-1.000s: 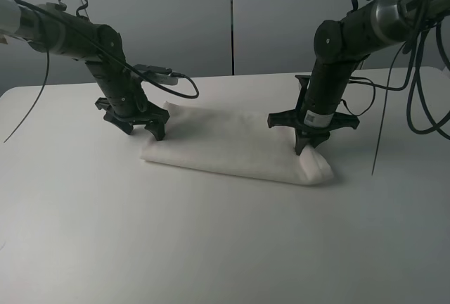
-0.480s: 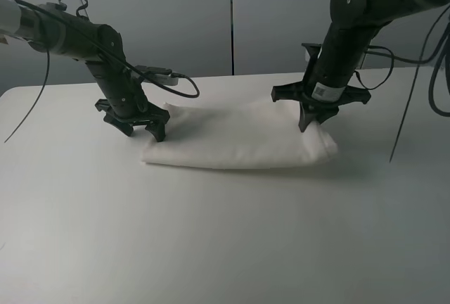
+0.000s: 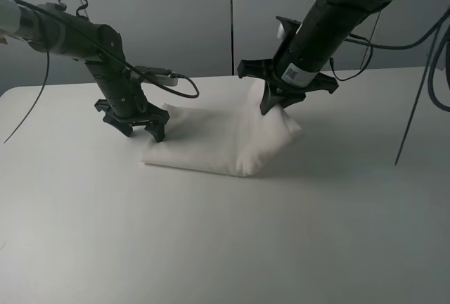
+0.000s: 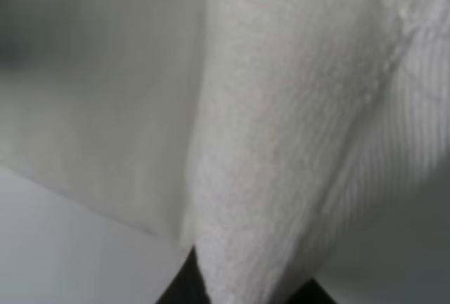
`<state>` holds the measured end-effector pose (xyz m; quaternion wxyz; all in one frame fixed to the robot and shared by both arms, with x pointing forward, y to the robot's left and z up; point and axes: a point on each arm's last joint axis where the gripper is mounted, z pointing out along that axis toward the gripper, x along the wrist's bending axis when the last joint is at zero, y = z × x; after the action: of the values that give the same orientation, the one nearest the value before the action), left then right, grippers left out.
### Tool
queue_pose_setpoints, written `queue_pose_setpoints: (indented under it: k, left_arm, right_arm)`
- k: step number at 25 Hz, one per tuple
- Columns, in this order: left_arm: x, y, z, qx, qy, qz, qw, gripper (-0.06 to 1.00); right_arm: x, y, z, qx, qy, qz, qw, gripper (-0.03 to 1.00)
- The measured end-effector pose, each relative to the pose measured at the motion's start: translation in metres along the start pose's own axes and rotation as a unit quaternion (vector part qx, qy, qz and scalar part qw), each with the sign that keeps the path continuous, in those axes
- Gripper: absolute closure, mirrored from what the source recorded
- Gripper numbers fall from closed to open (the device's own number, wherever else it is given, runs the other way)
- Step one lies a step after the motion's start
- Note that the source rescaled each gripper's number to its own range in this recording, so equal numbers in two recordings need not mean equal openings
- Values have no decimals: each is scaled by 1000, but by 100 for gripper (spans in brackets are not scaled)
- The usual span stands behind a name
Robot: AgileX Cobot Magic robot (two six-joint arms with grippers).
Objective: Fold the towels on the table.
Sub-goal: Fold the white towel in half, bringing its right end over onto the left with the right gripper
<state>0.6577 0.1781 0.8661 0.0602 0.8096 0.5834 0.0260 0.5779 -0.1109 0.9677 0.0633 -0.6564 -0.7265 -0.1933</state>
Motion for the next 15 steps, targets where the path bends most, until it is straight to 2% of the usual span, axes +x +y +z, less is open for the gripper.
queue_pose_setpoints:
  k: [3, 7, 11, 15]
  left_arm:
    - [0, 0, 0, 0, 0, 0, 1000, -4]
    - [0, 0, 0, 0, 0, 0, 1000, -4]
    - [0, 0, 0, 0, 0, 0, 1000, -4]
    - [0, 0, 0, 0, 0, 0, 1000, -4]
  right_arm:
    - [18, 0, 3, -29, 33, 4, 999, 95]
    - [30, 4, 2, -58, 80, 14, 995, 95]
    - [36, 6, 4, -66, 121, 16, 990, 95]
    - [41, 6, 19, -61, 140, 20, 988, 95]
